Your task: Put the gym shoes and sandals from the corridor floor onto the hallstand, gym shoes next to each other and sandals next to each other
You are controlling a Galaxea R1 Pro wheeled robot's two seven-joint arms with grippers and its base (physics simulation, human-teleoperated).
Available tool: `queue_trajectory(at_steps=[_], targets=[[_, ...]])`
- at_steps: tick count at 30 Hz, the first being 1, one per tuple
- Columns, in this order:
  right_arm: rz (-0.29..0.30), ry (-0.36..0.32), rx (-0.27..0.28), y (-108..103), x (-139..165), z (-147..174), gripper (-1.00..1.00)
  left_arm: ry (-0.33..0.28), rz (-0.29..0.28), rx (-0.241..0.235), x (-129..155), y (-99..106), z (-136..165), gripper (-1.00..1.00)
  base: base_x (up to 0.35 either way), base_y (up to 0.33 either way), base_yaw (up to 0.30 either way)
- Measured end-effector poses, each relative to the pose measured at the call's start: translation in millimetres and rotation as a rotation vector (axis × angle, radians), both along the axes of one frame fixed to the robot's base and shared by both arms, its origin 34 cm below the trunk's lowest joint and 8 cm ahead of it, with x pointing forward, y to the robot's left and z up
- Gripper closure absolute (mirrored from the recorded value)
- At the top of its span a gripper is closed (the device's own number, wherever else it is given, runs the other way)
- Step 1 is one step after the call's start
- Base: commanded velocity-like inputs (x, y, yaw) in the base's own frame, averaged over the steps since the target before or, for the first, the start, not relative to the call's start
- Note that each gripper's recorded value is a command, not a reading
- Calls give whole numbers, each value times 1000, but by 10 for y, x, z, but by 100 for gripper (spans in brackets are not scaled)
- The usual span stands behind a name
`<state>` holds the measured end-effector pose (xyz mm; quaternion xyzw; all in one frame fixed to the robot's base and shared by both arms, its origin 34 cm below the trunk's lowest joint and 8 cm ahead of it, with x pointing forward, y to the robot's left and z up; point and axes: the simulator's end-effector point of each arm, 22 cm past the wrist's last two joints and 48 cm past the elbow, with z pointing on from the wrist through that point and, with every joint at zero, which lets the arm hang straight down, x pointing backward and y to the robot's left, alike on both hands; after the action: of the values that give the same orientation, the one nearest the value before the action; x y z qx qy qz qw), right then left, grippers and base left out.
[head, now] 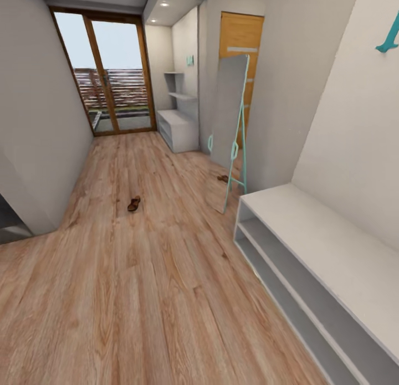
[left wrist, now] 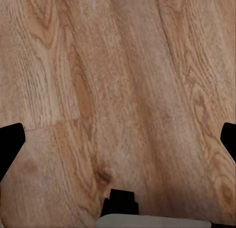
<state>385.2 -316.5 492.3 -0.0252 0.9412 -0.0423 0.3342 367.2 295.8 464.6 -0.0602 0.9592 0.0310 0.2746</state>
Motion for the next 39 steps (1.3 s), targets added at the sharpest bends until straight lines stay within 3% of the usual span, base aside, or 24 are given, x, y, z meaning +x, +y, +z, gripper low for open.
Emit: queue_trajectory(at_steps=[11, 39], targets=[[0, 11, 0, 0, -37, -27, -100, 11, -1, -1, -39, -2, -25, -100, 327, 163, 162], [0, 12, 0, 0, -41, -29, -100, 12, 0, -1, -43, -2, -28, -100, 337, 33, 5]])
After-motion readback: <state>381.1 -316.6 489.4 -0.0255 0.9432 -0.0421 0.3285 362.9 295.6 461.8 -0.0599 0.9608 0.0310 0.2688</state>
